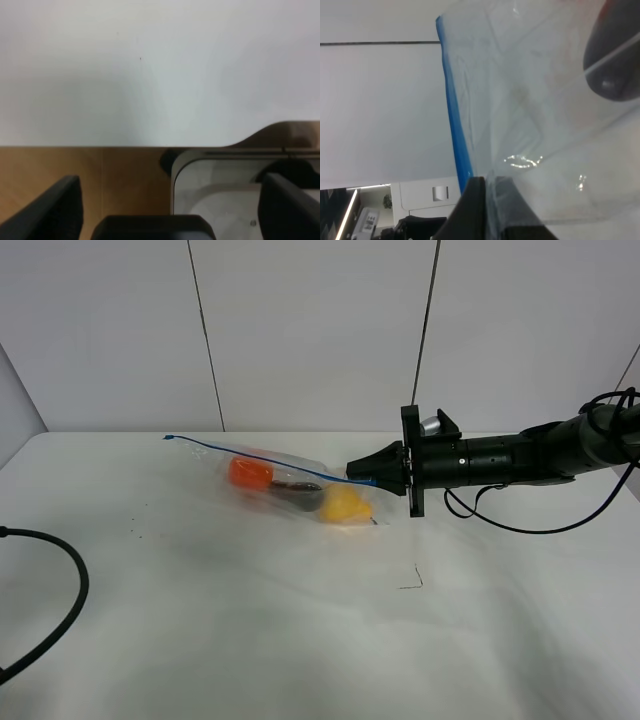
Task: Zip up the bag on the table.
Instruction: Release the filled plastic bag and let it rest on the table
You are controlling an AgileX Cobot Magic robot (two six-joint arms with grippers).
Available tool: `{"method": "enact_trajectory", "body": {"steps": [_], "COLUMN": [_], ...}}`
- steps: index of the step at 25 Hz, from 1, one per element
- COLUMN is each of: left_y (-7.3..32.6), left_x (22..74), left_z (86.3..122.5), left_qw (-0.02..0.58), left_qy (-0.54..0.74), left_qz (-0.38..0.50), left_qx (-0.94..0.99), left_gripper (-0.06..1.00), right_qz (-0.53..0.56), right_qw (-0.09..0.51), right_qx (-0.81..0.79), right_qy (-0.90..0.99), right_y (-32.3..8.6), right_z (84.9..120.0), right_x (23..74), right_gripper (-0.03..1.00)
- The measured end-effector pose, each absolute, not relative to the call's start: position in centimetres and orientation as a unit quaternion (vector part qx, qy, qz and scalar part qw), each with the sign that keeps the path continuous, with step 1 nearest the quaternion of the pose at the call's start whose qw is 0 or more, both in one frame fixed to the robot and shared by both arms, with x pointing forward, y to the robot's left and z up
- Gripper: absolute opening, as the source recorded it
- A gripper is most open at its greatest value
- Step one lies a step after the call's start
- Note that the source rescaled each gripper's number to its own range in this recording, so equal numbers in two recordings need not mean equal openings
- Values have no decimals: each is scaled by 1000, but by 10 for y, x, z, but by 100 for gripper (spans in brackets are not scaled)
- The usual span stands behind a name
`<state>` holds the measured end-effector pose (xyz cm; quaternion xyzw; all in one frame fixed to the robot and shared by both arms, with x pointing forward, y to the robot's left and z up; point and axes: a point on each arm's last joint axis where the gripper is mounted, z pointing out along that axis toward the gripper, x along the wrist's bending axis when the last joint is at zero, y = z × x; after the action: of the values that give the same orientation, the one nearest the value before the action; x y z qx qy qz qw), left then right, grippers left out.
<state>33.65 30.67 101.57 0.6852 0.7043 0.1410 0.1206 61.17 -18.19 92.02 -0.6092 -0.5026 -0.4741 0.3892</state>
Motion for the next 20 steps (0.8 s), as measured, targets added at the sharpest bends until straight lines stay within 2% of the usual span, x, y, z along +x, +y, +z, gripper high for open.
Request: {"method": "enact_trajectory", "body": {"steps": [7,14,20], "left_y": [306,300,303], "left_x": [316,285,265], "left_z": [1030,1044,1049], "left_qw": [178,262,300], "left_qy": [690,637,633], "left_qz": [200,262,311], "left_qx": [673,675,642], "left_gripper": [85,85,85], "right_qz": [-474,-474,-474], "right_qw": [389,389,389], "right_qx": [-609,-609,-609], "right_qy": [-503,-503,-503], "right_y": [-182,-182,-182], "right_z": [920,920,920], "right_x": [612,612,612], "right_gripper": [0,0,0]}}
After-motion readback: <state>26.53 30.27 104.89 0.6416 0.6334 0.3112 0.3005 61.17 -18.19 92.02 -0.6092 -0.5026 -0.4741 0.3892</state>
